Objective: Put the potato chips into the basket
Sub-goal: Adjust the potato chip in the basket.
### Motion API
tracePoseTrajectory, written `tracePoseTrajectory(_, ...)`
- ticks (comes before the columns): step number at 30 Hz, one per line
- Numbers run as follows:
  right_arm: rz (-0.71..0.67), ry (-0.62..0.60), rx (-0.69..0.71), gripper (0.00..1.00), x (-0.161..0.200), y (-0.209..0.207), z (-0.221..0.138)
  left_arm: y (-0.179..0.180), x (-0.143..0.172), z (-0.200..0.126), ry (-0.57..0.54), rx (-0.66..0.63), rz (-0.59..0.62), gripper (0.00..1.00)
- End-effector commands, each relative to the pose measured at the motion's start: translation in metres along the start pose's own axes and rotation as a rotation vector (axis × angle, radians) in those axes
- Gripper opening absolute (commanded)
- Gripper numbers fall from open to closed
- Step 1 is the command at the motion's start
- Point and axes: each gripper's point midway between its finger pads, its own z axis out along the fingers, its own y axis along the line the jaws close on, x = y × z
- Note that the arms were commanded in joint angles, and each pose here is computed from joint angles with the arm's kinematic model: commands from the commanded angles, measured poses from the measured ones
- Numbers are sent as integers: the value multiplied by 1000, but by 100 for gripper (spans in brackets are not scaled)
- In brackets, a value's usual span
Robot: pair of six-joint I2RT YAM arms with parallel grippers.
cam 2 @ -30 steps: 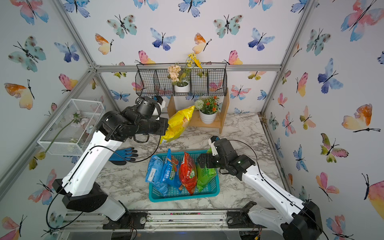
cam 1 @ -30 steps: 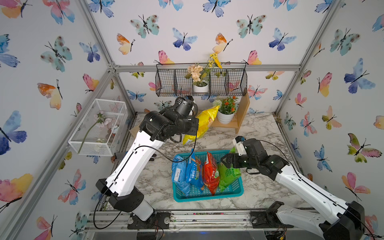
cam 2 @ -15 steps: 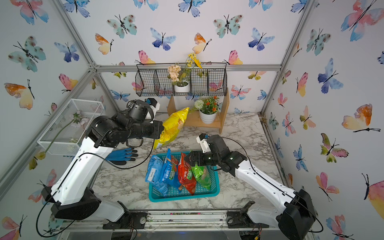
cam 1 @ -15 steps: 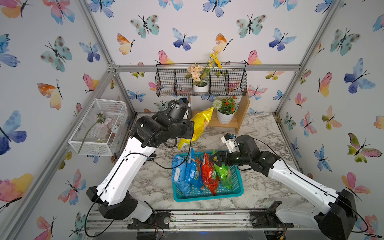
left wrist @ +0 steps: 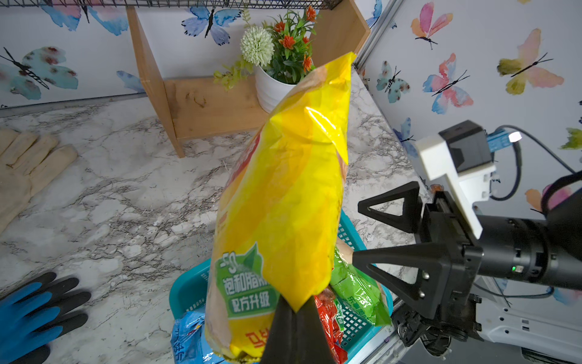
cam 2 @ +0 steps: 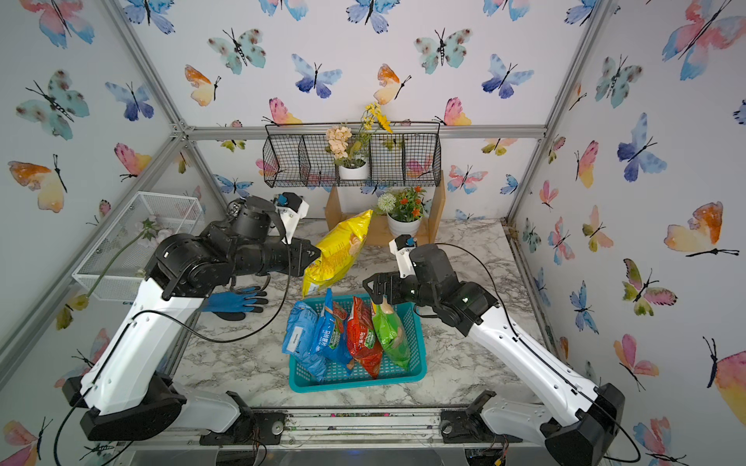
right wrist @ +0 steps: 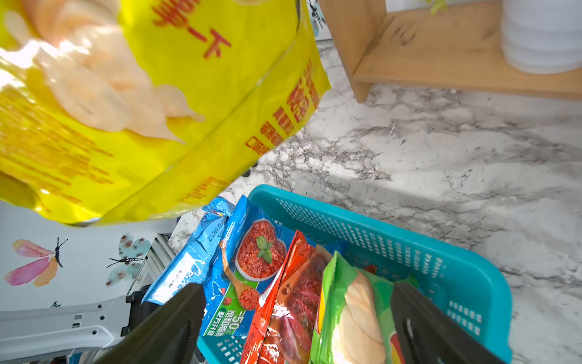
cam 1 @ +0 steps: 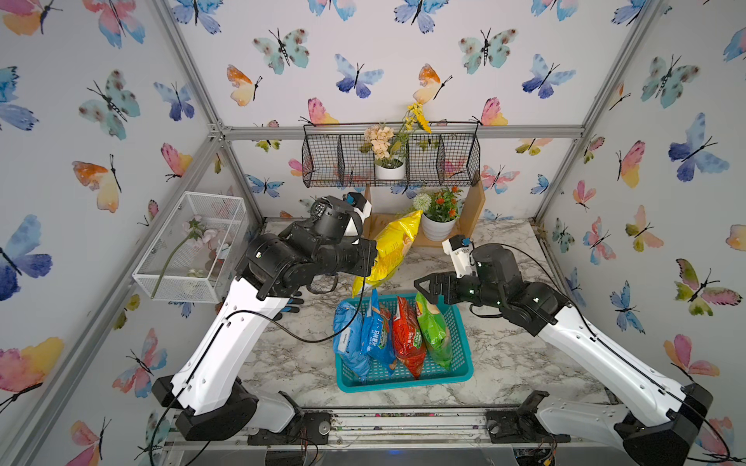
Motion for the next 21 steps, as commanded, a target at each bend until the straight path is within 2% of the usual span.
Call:
tracePoseTrajectory(1,-42,-21,76,98,-10,-6,-14,-11,-3,-11,-34,72,35,0)
tracePoseTrajectory(12,-54,-239,66,99,-83,26,-69,-26,2,-17,-50,169,125,0)
tracePoseTrajectory(21,-30,-298,95,93,-117,30,-64,-37,1,-22,-77,221,170,0)
